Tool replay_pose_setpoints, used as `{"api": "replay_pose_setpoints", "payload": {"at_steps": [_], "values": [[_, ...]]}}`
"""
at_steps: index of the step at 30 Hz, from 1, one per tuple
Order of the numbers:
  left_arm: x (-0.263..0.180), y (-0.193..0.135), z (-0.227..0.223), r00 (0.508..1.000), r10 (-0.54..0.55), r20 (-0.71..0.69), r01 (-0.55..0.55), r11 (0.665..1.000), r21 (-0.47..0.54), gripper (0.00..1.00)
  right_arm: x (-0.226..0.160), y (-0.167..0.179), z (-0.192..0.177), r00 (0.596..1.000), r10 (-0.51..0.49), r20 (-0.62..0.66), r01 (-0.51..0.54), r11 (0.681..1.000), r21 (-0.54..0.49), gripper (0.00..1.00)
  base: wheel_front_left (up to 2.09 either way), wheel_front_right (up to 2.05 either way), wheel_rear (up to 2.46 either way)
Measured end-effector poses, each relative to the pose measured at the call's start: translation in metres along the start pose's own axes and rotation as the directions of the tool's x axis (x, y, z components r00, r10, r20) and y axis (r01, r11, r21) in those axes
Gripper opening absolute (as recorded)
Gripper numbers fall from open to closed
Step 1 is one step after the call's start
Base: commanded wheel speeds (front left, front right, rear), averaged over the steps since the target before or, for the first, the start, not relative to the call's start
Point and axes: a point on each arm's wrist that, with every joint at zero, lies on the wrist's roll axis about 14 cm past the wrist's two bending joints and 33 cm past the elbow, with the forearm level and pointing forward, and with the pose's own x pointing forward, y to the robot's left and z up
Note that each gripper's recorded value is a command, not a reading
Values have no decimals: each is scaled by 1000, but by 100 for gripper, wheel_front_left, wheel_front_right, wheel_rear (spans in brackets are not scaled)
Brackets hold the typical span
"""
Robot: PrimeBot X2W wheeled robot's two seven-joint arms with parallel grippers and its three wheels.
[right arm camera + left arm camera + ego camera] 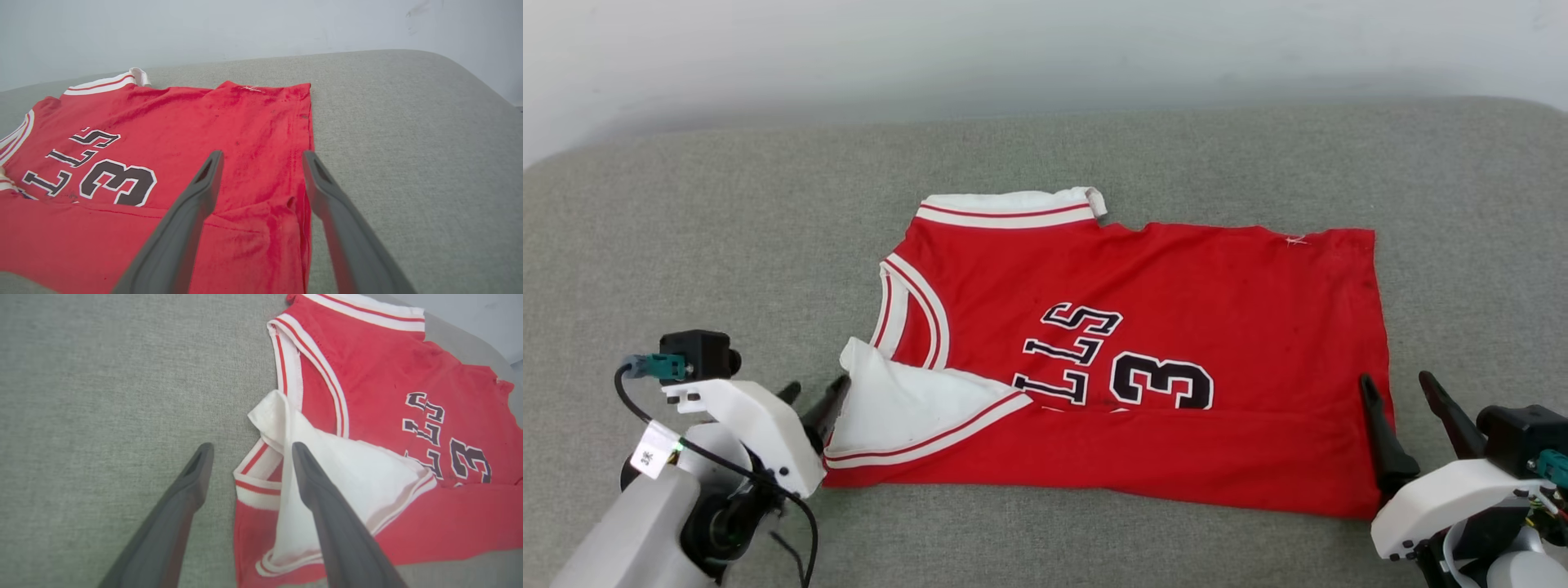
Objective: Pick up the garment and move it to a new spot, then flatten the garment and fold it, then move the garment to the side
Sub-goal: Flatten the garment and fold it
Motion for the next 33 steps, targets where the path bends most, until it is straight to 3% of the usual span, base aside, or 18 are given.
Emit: {"api": "replay_pose_setpoints", "payload": {"at_steps": [6,17,18,19,20,25,33], "values": [[-14,-6,-19,979,-33,-200,34,999,0,100,-8,0,2,1000,-8,-1,8,1000,9,100,0,0,0],[-15,-8,-66,884,-36,-465,19,999,-42,100,-7,-7,-15,997,-42,-63,45,998,35,100,0,0,0],[-13,-10,-69,878,-42,-476,21,999,-50,40,-7,-9,-17,996,-47,-74,50,998,39,100,0,0,0],[-12,-10,-70,874,-41,-485,20,999,-50,4,-8,-10,-21,995,-49,-91,54,997,47,100,0,0,0],[-11,-11,-71,870,-45,-491,22,998,-53,0,-8,-11,-24,993,-53,-106,60,997,55,100,0,0,0],[-8,-16,-72,871,-60,-487,39,998,-54,0,-15,-21,-47,967,-72,-245,96,992,88,100,0,0,0],[-7,-17,-50,920,-66,-387,66,998,-14,0,-21,-23,-72,890,-39,-455,88,992,87,100,0,0,0]]}}
